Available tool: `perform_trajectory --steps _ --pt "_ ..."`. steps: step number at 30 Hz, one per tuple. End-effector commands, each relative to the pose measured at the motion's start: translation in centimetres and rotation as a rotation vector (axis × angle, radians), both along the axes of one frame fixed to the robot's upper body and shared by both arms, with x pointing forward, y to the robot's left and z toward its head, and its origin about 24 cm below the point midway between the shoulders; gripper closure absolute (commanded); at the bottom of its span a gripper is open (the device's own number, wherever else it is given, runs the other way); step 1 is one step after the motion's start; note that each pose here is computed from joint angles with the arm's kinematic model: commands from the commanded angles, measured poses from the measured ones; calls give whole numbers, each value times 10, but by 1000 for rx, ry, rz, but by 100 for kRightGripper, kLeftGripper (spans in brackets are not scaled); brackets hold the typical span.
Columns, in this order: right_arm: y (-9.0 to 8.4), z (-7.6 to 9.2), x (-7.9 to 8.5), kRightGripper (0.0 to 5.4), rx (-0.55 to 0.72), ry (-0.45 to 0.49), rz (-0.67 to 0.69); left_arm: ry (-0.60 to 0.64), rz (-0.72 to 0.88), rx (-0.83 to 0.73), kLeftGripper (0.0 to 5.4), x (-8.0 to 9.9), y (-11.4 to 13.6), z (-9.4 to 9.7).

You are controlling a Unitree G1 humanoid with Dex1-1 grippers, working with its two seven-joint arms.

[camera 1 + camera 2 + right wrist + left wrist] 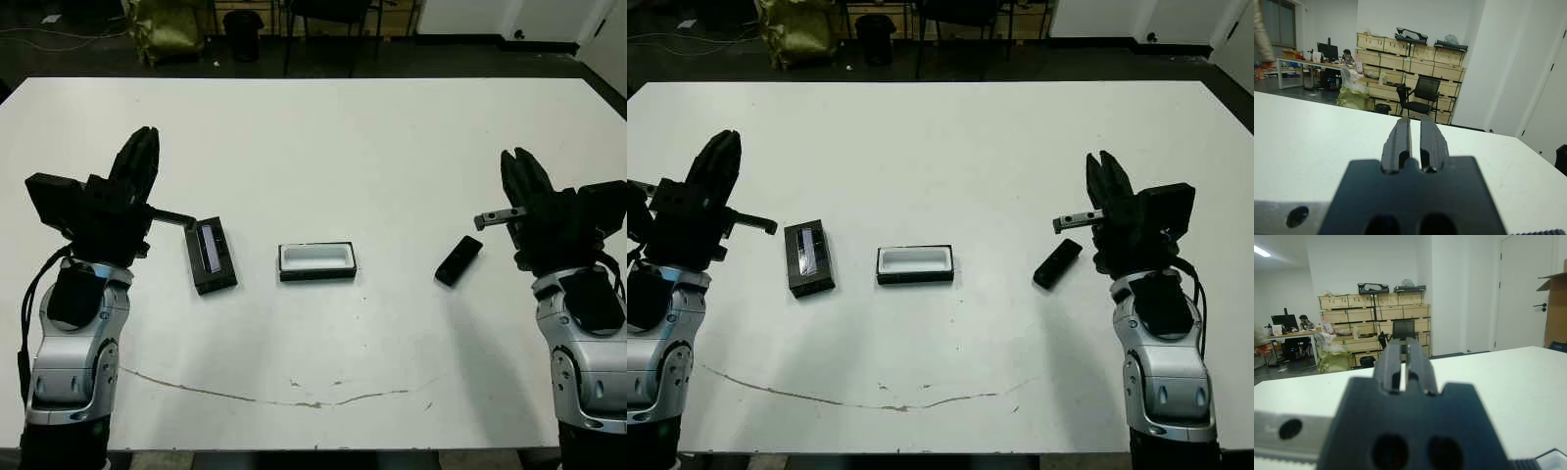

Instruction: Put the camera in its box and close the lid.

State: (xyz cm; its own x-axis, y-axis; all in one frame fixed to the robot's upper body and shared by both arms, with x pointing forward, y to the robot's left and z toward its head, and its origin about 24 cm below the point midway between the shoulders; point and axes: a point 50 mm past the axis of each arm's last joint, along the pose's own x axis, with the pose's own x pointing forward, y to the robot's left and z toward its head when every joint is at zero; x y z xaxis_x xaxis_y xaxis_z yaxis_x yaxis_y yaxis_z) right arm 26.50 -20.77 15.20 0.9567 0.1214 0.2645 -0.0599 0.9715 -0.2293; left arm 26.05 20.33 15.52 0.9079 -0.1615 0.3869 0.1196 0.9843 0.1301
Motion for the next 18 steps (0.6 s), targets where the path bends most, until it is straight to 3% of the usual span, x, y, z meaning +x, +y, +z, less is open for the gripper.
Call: perform_trajectory --steps 1,11,18 --pt "-3 -5 -4 537 3 24 -9 40 4 -3 540 -3 1 -7" --pt "-7 -1 -5 537 -16 27 38 48 -1 -1 540 -5 -3 -9" --pt "-19 21 11 537 -160 28 76 55 6 1 540 -7 0 -10"
